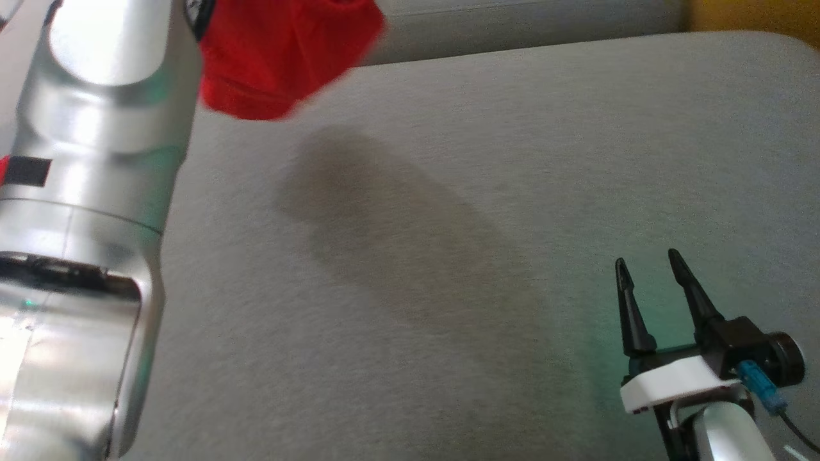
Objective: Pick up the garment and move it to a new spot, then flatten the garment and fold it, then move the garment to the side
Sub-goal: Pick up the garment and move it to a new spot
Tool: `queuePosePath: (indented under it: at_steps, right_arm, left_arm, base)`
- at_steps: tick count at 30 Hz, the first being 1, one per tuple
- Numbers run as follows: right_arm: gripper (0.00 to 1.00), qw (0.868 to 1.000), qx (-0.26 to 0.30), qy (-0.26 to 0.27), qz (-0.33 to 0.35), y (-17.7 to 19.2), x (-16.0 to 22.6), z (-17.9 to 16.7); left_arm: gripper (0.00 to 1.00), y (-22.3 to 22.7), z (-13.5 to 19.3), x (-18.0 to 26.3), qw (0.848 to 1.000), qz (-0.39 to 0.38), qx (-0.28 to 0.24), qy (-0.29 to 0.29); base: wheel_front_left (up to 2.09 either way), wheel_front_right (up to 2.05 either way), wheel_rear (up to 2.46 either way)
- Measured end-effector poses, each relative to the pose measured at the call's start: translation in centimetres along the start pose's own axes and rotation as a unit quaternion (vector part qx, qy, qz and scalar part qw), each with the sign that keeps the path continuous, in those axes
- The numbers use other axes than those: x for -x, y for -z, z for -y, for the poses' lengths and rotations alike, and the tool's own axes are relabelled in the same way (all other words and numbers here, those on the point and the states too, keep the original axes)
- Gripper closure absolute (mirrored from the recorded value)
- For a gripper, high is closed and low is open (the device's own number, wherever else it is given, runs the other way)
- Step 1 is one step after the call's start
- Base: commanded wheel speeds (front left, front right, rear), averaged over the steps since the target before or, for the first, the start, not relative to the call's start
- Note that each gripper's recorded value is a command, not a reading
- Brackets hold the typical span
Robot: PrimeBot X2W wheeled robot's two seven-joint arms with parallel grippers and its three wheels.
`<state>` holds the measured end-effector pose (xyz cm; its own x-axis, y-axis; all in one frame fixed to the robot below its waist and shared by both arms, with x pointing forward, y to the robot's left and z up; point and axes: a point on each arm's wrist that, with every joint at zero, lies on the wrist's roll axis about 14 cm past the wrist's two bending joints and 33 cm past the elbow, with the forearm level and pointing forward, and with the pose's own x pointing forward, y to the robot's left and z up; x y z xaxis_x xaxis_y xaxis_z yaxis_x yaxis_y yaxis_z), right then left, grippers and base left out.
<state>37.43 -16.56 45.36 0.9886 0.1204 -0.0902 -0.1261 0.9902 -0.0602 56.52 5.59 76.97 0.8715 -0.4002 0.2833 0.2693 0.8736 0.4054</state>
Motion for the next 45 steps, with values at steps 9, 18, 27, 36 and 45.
queuePosePath:
  at_steps: [9,18,27,36,45]
  right_arm:
    - [0.0,0.993,-0.031,0.111,0.022,-1.1,5.3,5.8]
    - [0.0,0.994,-0.047,0.095,0.016,-1.0,3.3,5.0]
    - [0.0,0.997,-0.054,0.058,0.003,0.0,1.7,2.8]
    - [0.0,0.997,-0.07,0.02,0.0,0.3,1.9,0.2]
    - [0.0,0.998,-0.052,-0.011,0.039,-2.1,2.9,-1.6]
  left_arm:
    - [1.0,-6.3,14.4,-3.6,0.984,0.067,0.066,0.152]
    - [1.0,17.6,24.4,5.8,0.944,-0.182,0.193,0.198]
    - [0.0,25.7,23.0,15.4,0.925,-0.274,0.239,0.105]
    - [0.0,22.9,17.3,23.6,0.933,-0.242,0.262,-0.049]
    - [0.0,16.5,11.2,30.3,0.947,-0.159,0.217,-0.175]
  base:
    - [0.0,0.0,0.0]
    - [0.0,0.0,0.0]
    - [0.0,0.0,0.0]
    - [0.0,0.0,0.0]
    - [0.0,0.0,0.0]
